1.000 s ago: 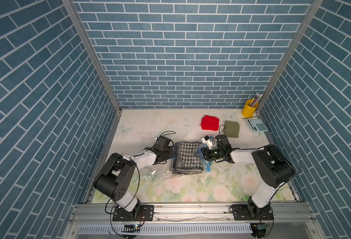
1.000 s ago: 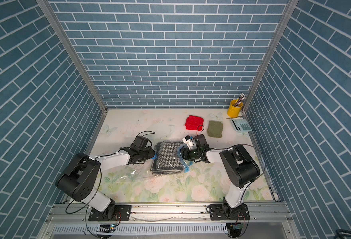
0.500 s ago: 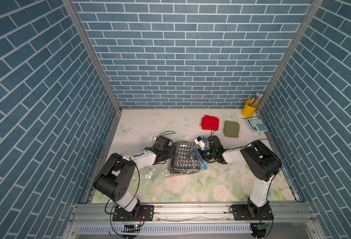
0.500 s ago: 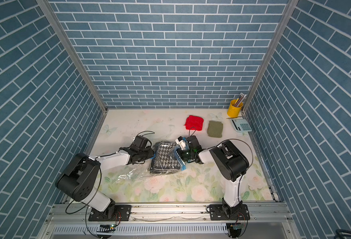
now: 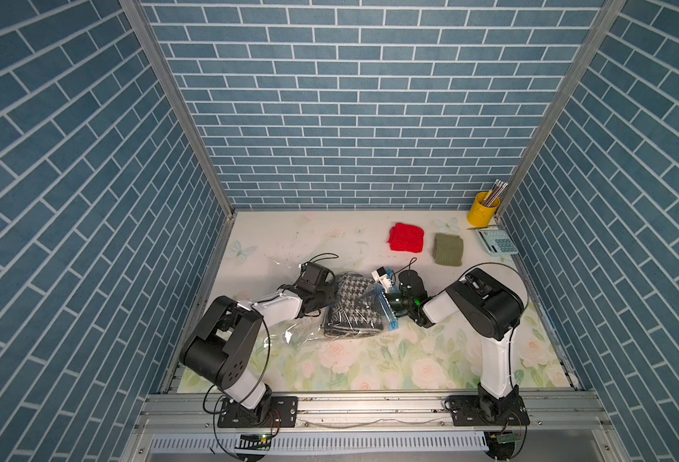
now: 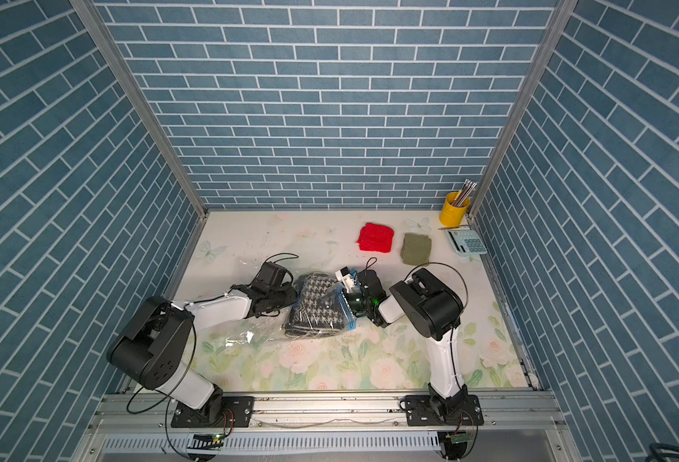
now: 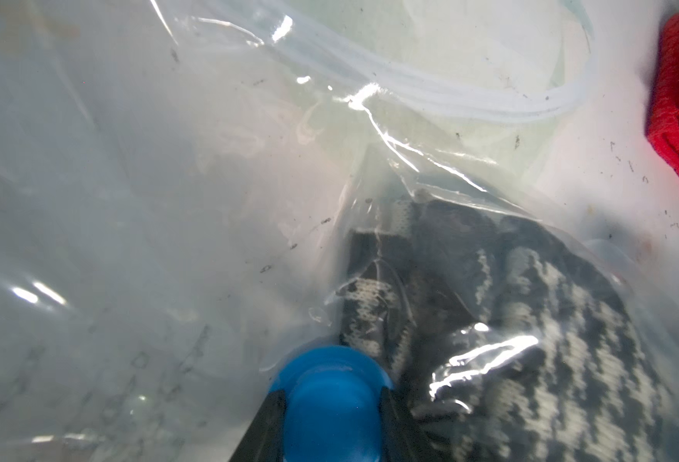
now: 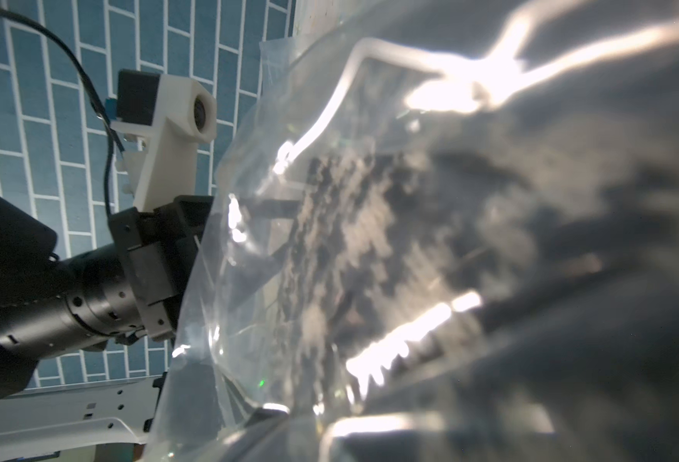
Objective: Take the scarf out of the vacuum bag
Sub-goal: Take out the scarf from the vacuum bag.
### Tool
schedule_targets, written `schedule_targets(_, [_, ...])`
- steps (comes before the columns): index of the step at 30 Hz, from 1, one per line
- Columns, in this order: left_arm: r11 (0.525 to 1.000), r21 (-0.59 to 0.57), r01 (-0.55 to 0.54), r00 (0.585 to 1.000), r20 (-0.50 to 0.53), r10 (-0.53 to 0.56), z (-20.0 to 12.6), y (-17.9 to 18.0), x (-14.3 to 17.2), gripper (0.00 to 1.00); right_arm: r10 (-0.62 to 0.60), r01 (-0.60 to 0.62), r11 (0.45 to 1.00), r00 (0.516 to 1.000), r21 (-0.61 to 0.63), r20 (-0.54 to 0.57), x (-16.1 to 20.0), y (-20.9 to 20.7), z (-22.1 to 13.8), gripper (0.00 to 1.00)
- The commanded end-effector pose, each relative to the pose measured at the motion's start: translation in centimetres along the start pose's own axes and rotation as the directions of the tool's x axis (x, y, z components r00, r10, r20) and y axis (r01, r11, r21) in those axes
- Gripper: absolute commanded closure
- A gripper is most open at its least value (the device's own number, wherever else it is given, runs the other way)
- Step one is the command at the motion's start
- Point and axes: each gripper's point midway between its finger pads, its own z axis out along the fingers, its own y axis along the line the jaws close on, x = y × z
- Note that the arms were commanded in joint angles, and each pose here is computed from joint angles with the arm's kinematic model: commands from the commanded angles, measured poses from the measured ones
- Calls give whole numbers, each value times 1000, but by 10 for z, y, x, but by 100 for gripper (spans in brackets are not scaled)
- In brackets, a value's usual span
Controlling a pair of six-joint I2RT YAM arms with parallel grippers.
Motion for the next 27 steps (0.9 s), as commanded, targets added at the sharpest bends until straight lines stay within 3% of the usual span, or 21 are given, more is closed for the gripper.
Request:
schedule_targets(1, [996, -86, -13, 991, -133, 1, 5, 29, 38, 78, -24, 22, 991, 1000, -130, -11, 8, 29, 4, 73])
schedule_targets(4, [996, -89, -13, 991, -132, 1, 5, 30, 39, 78, -25, 24, 991, 1000, -130, -2, 10, 29, 1, 93])
schedule_targets(6, [996, -90, -13, 991, -130, 1, 6, 31, 38, 78, -32, 32, 993, 999, -115, 2, 12, 28, -2, 100])
schedule_targets(12, [996, -92, -12, 992, -129, 0, 8, 31, 38, 78, -73, 74, 994, 997, 83, -15, 18, 2, -9, 100])
schedule_targets(18, [995, -103, -15, 992, -125, 2, 8, 33, 38, 78, -109, 117, 946, 993, 303, -42, 20, -21, -28, 100])
schedule_targets(27, [986, -164, -25, 996, -89, 10, 3, 42, 32, 78, -142, 127, 883, 990, 452, -1, 6, -29, -55, 100])
